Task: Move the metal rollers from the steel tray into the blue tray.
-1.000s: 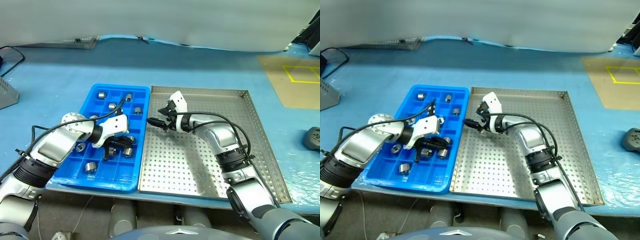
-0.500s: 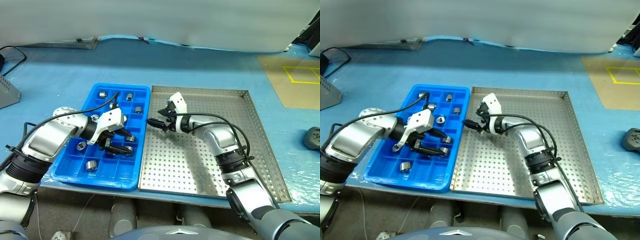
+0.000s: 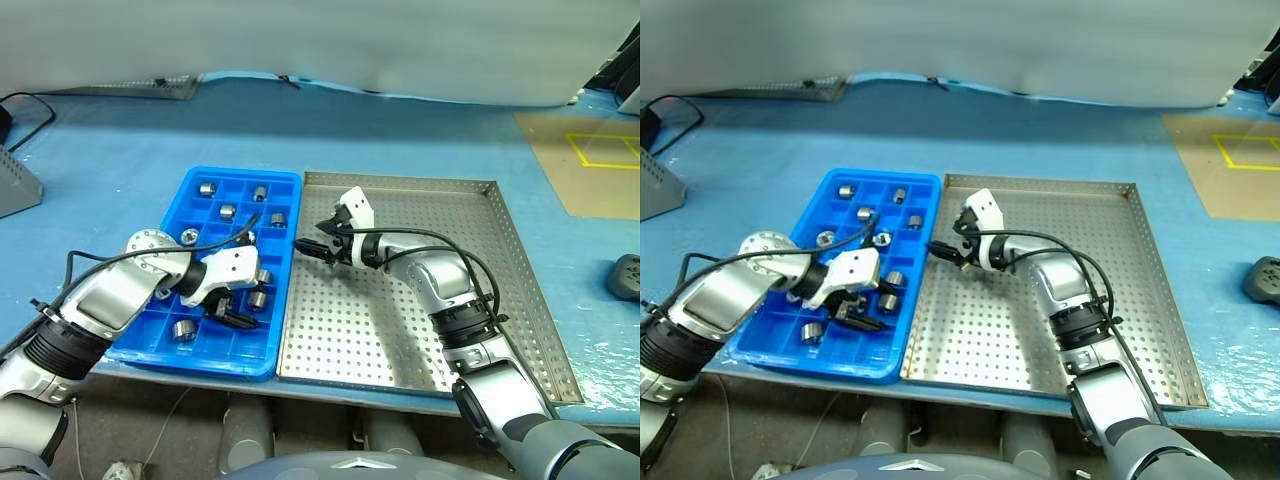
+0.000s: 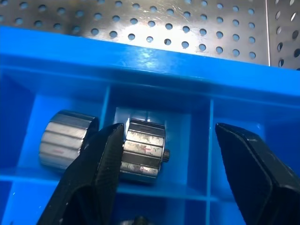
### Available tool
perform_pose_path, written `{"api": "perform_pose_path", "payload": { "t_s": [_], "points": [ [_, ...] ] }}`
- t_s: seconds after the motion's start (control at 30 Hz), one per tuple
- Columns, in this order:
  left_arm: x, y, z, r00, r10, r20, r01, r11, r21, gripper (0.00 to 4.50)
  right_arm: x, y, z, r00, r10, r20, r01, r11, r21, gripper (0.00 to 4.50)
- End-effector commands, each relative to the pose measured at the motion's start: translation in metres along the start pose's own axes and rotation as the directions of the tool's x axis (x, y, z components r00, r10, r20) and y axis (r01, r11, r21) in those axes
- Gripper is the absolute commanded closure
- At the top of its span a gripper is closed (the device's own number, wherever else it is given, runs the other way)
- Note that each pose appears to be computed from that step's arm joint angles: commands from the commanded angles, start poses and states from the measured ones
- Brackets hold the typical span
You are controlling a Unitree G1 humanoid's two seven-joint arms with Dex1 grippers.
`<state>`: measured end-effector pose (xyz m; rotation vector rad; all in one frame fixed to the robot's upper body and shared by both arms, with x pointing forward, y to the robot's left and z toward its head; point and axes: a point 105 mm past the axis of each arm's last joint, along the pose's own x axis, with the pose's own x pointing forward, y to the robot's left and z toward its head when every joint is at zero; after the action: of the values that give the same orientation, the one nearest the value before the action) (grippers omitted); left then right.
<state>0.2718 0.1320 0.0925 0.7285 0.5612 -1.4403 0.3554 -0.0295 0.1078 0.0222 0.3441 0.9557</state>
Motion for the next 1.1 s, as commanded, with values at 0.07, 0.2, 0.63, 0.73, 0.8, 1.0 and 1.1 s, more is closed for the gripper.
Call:
{"api": "perform_pose_path", "payload": {
  "t_s": [0.07, 0.2, 0.63, 0.73, 0.8, 1.0, 1.1],
  "points": [
    [0.007, 0.012, -0.015, 0.994, 0.071, -0.082, -0.071, 0.997, 0.009, 1.38, -0.004, 0.005, 0.017, 0.998, 0.009, 0.067, -0.007, 0.999, -0.032, 0.29],
    [0.010, 0.017, 0.001, 0.997, 0.081, 0.001, -0.081, 0.997, -0.018, 2.50, -0.004, 0.006, 0.017, 0.998, 0.011, 0.067, -0.009, 0.999, -0.031, 0.29],
    [-0.024, 0.026, 0.032, 0.978, 0.097, 0.186, -0.068, 0.985, -0.156, 2.70, -0.001, 0.007, 0.013, 0.998, 0.018, 0.058, -0.016, 0.999, -0.028, 0.29],
    [-0.034, 0.027, 0.034, 0.971, 0.105, 0.213, -0.065, 0.981, -0.183, 2.70, -0.001, 0.006, 0.012, 0.998, 0.019, 0.054, -0.017, 0.999, -0.028, 0.29],
    [-0.040, 0.027, 0.033, 0.968, 0.109, 0.227, -0.062, 0.977, -0.204, 2.70, 0.000, 0.007, 0.012, 0.998, 0.021, 0.054, -0.019, 0.999, -0.028, 0.29],
    [-0.054, 0.029, 0.035, 0.957, 0.128, 0.260, -0.069, 0.972, -0.224, 2.70, 0.000, 0.006, 0.010, 0.999, 0.022, 0.047, -0.021, 0.999, -0.030, 0.29],
    [-0.051, 0.025, 0.032, 0.964, 0.111, 0.242, -0.058, 0.975, -0.216, 2.70, 0.001, 0.007, 0.010, 0.999, 0.026, 0.047, -0.024, 0.999, -0.031, 0.29]
  ]
}}
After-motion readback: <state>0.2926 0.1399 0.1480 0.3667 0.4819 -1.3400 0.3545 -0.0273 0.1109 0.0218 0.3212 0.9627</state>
